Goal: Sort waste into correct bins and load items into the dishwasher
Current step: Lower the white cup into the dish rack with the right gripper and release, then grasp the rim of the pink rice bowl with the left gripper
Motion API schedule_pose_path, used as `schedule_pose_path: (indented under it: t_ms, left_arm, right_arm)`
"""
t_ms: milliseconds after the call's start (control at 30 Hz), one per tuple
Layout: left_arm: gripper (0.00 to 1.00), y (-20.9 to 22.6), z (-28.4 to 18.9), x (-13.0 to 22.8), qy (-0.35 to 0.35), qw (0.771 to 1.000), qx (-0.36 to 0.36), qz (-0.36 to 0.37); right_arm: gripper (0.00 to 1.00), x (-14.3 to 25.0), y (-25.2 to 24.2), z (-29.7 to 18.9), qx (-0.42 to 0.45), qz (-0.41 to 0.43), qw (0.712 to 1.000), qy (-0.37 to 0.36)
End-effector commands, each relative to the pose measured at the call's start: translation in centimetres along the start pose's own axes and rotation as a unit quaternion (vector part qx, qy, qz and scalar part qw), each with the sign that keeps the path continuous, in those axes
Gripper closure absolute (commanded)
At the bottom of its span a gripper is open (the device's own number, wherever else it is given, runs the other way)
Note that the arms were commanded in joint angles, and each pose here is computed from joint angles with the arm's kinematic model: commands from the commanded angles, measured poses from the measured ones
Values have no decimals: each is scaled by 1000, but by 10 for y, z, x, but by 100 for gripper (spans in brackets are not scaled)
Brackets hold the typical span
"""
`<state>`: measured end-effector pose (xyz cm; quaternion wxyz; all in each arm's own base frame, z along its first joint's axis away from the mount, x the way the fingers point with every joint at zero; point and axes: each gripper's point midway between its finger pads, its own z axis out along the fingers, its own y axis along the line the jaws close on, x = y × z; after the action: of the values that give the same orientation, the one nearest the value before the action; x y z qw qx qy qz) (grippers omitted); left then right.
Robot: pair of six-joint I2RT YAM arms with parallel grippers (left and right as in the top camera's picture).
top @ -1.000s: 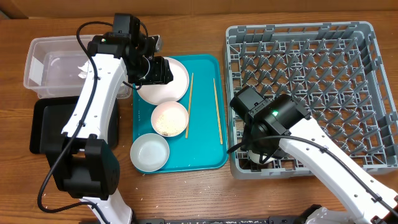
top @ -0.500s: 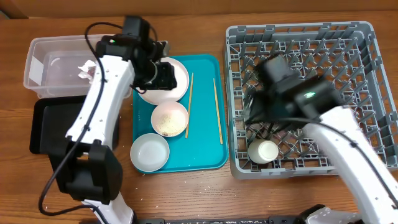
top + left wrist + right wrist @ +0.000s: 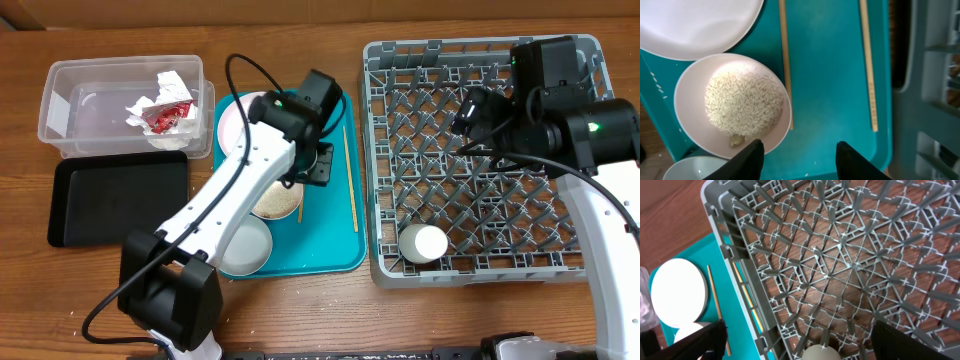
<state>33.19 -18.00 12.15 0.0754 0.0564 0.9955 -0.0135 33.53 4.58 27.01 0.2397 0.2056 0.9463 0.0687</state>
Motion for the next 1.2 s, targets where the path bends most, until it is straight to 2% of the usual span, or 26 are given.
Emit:
schedule_pose_path:
  t_ms: [0,367,667,967,1167]
  left_arm:
    - [52,9,13,8,-8,999,-29,-33]
    - [58,11,65,22,-10,999,-24,-26]
    - [78,9,76,23,-12,1000,-17,-7]
    - [81,10,91,30,-7,1000,-19,-6]
    - [95,10,92,31,-3,1000,-16,-6]
  right_arm:
    - [7,-3,4,1,-4,-22,1000,0]
    - [7,-2,3,2,-2,-35,999,3]
    - [7,-3,4,2,-4,-34,999,1]
    - [7,-3,4,2,-3,-35,999,0]
    - [7,-7,5,2,-4,-34,999,-7]
